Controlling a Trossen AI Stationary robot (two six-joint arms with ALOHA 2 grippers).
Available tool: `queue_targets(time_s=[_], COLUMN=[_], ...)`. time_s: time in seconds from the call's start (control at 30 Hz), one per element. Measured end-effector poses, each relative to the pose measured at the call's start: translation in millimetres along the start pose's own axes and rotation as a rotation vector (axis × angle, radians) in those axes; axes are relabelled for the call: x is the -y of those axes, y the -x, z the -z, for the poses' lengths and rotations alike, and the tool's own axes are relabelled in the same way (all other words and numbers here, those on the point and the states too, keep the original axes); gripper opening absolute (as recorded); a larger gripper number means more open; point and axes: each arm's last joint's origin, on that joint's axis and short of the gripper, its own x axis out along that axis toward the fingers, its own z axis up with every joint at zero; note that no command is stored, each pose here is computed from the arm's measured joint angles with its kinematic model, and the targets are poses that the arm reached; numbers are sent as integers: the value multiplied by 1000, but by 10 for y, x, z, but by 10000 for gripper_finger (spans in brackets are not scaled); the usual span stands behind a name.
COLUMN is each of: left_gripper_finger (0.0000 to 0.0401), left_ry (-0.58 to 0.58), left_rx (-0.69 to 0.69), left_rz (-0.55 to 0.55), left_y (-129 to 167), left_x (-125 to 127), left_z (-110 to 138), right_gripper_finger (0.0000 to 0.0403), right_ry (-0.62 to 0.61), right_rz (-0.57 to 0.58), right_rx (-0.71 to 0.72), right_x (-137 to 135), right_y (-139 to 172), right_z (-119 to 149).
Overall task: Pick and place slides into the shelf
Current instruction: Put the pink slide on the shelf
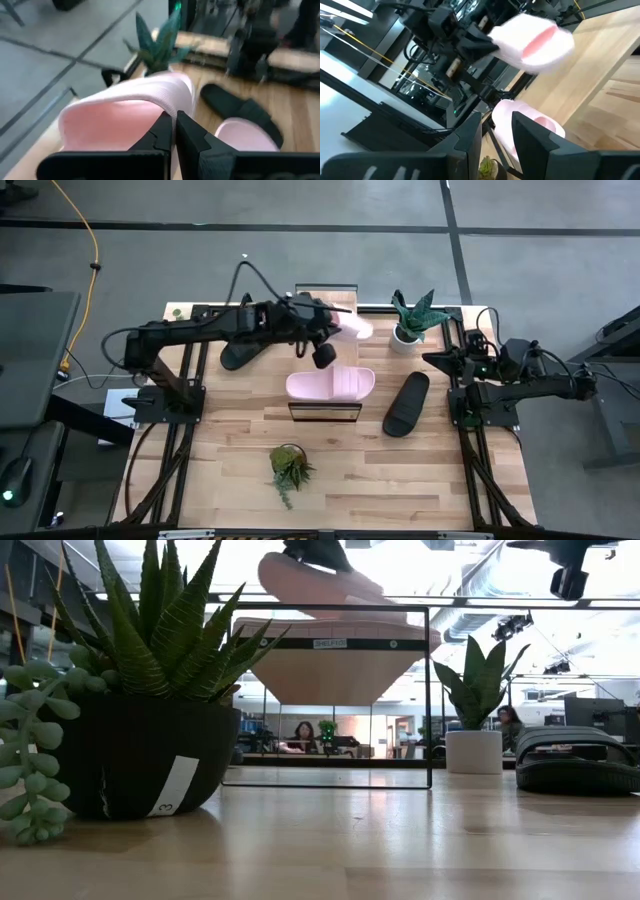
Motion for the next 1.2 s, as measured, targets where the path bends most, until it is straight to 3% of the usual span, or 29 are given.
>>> queue_targets(time_s=[0.27, 0.5, 0.67, 1.0, 1.2], left_gripper_finger=[0, 0, 0, 0, 0], left_ry=[115, 226, 270, 298, 277], left_rx=[145, 173, 170, 187, 131], left_rz=[61, 77, 29, 66, 113], left_y=[182, 14, -77, -186, -312], left_x=[-25, 5, 30, 59, 100], left_z=[326, 631, 856, 956, 1051], right_gripper_finger=[99, 99, 99, 99, 99], right_ry=[8, -11, -22, -29, -27], right_rz=[30, 33, 29, 28, 28], right_rx=[-15, -19, -21, -21, -21], right_x=[17, 17, 15, 14, 15], right_y=[-30, -42, -42, -42, -42], right_z=[22, 25, 26, 25, 25])
